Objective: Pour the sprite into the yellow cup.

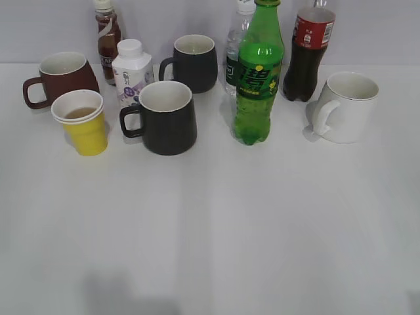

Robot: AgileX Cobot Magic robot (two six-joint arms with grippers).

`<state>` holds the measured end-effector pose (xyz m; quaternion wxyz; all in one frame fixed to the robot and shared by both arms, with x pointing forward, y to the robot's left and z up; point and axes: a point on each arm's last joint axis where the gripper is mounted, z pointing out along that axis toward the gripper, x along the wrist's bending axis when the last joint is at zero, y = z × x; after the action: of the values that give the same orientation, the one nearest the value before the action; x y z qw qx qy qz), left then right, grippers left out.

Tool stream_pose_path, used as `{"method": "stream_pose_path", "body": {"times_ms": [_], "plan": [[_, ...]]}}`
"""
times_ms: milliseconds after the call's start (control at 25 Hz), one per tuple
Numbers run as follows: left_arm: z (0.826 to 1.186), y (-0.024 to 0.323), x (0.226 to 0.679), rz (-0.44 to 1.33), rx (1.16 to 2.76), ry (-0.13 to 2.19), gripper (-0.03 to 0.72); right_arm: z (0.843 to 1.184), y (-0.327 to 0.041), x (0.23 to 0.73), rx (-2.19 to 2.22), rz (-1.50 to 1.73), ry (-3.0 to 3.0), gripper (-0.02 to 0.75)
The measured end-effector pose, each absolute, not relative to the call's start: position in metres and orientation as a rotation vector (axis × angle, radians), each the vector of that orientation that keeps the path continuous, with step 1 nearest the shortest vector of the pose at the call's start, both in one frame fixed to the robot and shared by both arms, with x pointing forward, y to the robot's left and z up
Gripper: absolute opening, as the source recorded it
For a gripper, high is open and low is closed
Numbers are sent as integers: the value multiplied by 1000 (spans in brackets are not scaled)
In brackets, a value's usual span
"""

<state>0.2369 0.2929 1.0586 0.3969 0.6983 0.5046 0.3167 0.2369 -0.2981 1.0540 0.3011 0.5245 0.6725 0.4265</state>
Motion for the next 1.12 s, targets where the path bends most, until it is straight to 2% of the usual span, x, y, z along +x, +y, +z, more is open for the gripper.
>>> {"method": "stream_pose_path", "body": {"times_ms": [160,320,1120], "plan": [[1059,293,237,883,1690,1414,240,1054,-298,237,1498,1054,1650,575],[1059,292,231,938,1636,1421,239,1054,-298,237,1512,1043,1632,575],[1058,292,229,934,1639,1404,239,1054,-298,233,1495,1061,1613,575]]}}
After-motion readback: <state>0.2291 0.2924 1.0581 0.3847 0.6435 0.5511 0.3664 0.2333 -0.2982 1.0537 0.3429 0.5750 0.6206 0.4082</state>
